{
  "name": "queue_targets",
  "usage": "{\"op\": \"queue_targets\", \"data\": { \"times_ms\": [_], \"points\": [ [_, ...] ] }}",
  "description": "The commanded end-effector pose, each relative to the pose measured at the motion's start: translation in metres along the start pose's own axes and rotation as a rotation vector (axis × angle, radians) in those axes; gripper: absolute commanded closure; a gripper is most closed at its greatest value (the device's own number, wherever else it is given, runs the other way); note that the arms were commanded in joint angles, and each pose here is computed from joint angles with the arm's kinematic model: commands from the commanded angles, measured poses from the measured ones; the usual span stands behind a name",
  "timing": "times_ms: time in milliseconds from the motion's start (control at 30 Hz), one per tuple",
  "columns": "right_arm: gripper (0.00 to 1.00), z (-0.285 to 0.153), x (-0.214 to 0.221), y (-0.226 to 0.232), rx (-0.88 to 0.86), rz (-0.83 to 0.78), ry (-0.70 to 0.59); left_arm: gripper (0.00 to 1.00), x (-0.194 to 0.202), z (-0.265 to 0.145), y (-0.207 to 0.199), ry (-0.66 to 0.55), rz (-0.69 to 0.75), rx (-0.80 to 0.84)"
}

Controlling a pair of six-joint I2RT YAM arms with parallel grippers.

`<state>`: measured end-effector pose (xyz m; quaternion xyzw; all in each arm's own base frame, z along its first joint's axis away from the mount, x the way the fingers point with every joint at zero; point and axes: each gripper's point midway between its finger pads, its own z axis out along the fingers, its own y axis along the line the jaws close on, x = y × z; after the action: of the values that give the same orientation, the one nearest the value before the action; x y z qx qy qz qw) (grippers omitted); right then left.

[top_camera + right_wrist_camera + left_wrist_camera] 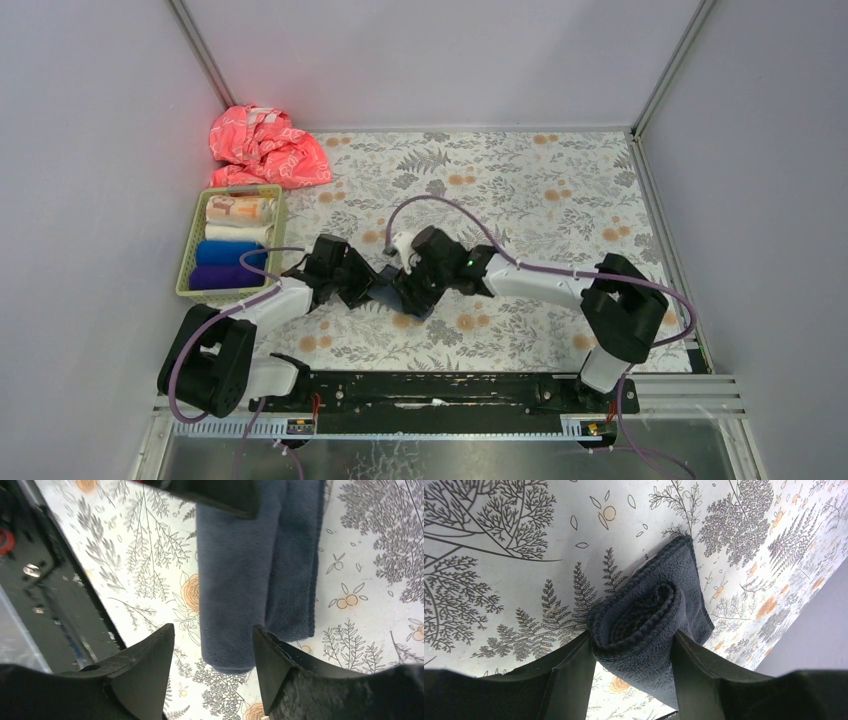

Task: Roll the towels
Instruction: Roll the towel at the center of the board.

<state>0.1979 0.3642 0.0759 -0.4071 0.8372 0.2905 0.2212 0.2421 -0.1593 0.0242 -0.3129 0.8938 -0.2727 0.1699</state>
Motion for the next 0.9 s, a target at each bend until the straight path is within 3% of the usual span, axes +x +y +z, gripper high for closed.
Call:
{"op": "queue_targets", "data": {
  "times_ms": [0, 100, 367, 633, 867],
  "points": [
    [0.34, -0.009, -0.008, -0.005, 0.241, -0.296, -0.037, 0.47, 0.005, 0.005, 0.039, 0.004, -0.016, -0.133],
    [0.34, -0.002, -0.002, 0.002, 0.295, -0.399, -0.022, 0.47, 0.003, 0.005, 0.038, 0.006, -0.023, -0.128],
    [0.36, 0.039, 0.037, -0.018, 0.359, -0.478, 0.132, 0.4, 0.001, 0.003, 0.032, 0.019, -0.042, -0.099],
    [0.52, 0.049, 0.038, 0.0, 0.073, -0.314, 0.188, 0.21, -0.006, -0.019, 0.02, -0.037, -0.051, -0.047],
    [0.58, 0.049, 0.045, 0.017, -0.153, -0.138, 0.272, 0.16, -0.007, -0.041, 0.016, -0.098, -0.094, 0.005]
  ]
}}
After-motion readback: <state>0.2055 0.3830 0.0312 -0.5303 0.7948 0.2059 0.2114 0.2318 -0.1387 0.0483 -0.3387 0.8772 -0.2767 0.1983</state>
